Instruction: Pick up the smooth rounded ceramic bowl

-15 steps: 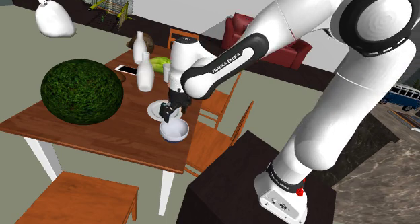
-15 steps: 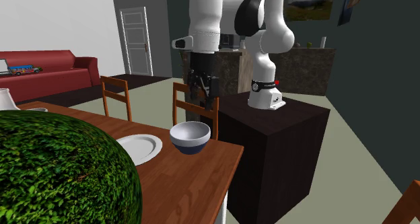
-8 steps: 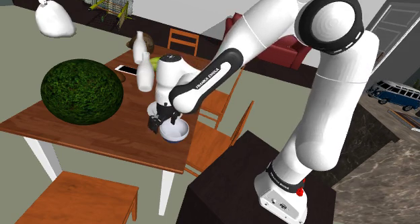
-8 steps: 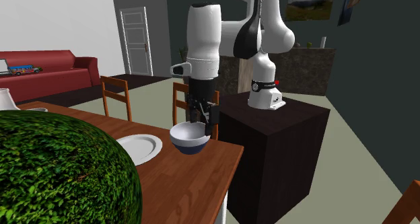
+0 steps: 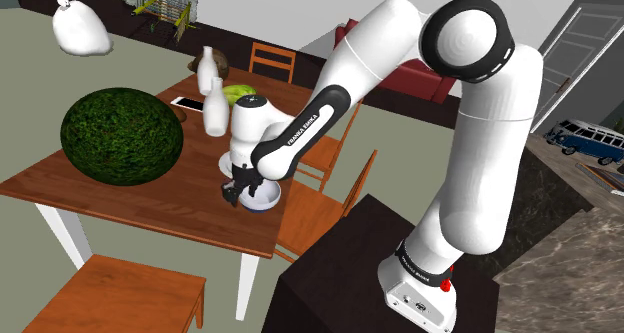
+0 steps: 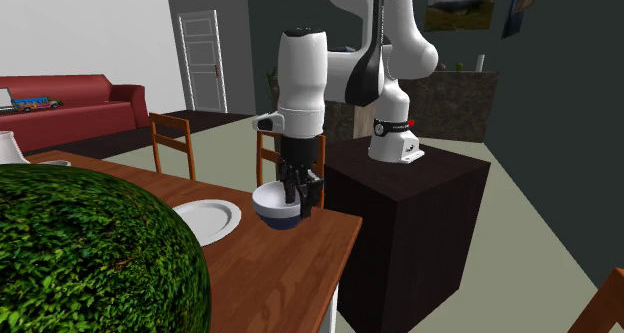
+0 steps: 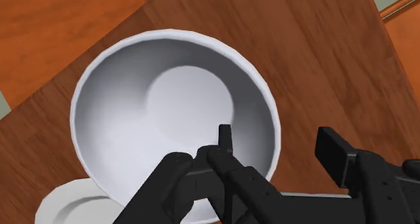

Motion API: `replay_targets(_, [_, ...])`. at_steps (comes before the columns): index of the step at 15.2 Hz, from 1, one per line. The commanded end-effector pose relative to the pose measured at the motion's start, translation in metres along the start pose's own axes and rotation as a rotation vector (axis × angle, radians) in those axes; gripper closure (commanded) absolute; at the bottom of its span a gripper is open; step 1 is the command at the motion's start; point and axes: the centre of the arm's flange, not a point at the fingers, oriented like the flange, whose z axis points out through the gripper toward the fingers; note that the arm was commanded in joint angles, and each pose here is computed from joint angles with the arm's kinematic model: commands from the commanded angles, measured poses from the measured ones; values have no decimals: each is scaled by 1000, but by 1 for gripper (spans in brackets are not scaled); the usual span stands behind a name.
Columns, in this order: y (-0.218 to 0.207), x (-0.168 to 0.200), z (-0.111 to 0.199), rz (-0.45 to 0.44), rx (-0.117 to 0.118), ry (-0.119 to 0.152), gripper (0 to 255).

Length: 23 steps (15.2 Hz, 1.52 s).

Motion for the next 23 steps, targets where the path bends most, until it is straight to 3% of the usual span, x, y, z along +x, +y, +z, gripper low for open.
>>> replay_targets(1, [0, 0, 1, 0, 0, 0, 255])
replay_targets(9, [0, 0, 0, 0, 0, 0, 255])
replay_targets(23, [3, 2, -73, 0, 0, 0, 255])
